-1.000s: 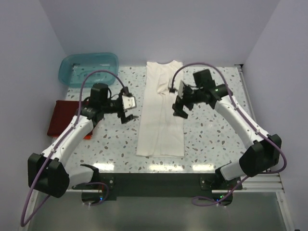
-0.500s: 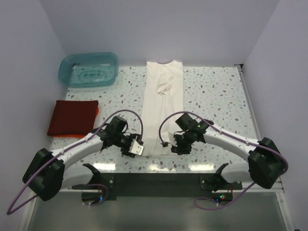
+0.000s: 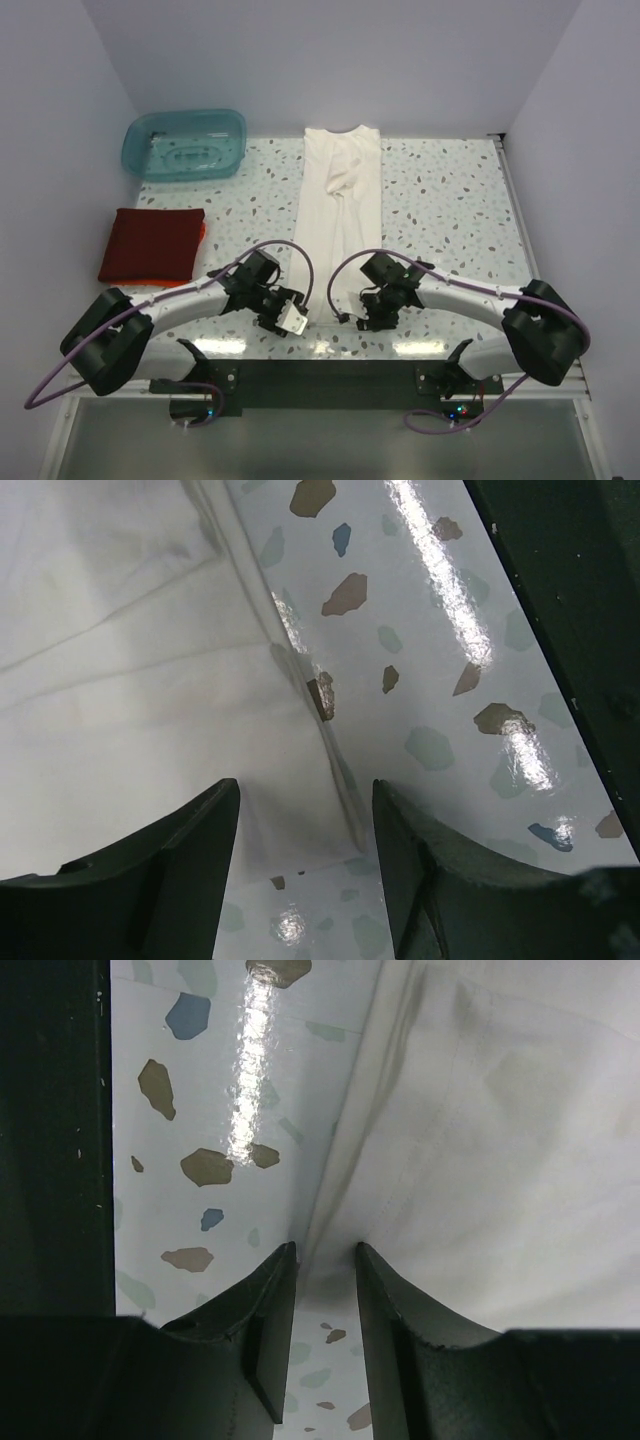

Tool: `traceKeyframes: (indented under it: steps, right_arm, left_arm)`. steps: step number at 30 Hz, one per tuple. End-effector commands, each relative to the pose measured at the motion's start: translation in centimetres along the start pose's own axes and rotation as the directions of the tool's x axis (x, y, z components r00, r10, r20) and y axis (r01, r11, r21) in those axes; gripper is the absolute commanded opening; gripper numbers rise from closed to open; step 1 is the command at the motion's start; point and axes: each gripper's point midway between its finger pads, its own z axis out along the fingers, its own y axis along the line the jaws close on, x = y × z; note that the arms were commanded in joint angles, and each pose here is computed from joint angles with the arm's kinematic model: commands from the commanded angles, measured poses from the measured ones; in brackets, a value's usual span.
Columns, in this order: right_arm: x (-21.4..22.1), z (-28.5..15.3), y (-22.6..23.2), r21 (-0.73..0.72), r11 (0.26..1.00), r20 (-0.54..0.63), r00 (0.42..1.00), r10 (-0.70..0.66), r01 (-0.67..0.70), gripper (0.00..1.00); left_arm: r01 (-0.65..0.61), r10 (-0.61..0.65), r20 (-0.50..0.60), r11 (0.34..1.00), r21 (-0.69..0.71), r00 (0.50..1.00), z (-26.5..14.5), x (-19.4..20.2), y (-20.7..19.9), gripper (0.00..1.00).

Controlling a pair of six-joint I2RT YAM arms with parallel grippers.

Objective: Fold and stack the t-shirts
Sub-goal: Fold the tshirt

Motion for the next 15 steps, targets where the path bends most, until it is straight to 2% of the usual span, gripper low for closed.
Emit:
traceKeyframes:
  steps: [1, 3, 6, 7, 11, 15]
  right_arm:
    - [0.8, 1.2, -0.3, 0.006, 0.998, -0.032, 0.998, -0.062, 0.062, 0.34]
    - [1.2, 1.5, -0.2, 0.002, 0.998, -0.046, 0.997, -0.064, 0.064, 0.33]
    - [1.6, 1.8, -0.4, 0.016, 0.998, -0.058, 0.997, -0.059, 0.060, 0.27]
    - [1.7, 2.0, -0.4, 0.013, 0.998, -0.064, 0.997, -0.054, 0.055, 0.20]
    - [2.1, 2.0, -0.8, 0.045, 0.997, -0.080, 0.995, -0.052, 0.056, 0.01]
    - [0.8, 1.1, -0.7, 0.072, 0.996, -0.029, 0.998, -0.060, 0.062, 0.00]
  left_arm:
    - [-0.037, 0.037, -0.074, 0.999, -0.008, 0.997, 0.4, 1.6, 0.7, 0.60]
    - [-0.038, 0.036, -0.087, 0.999, -0.012, 0.996, 0.5, 2.0, 0.8, 0.58]
    - [-0.047, 0.047, -0.084, 0.999, -0.002, 0.995, 0.9, 2.2, 0.7, 0.46]
    - [-0.048, 0.048, -0.079, 0.999, -0.001, 0.996, 0.9, 2.1, 0.8, 0.39]
    - [-0.058, 0.058, -0.062, 0.998, 0.001, 0.996, 1.0, 1.6, 1.1, 0.24]
    - [-0.067, 0.067, -0.011, 0.998, 0.006, 0.998, 0.6, -0.1, 1.3, 0.06]
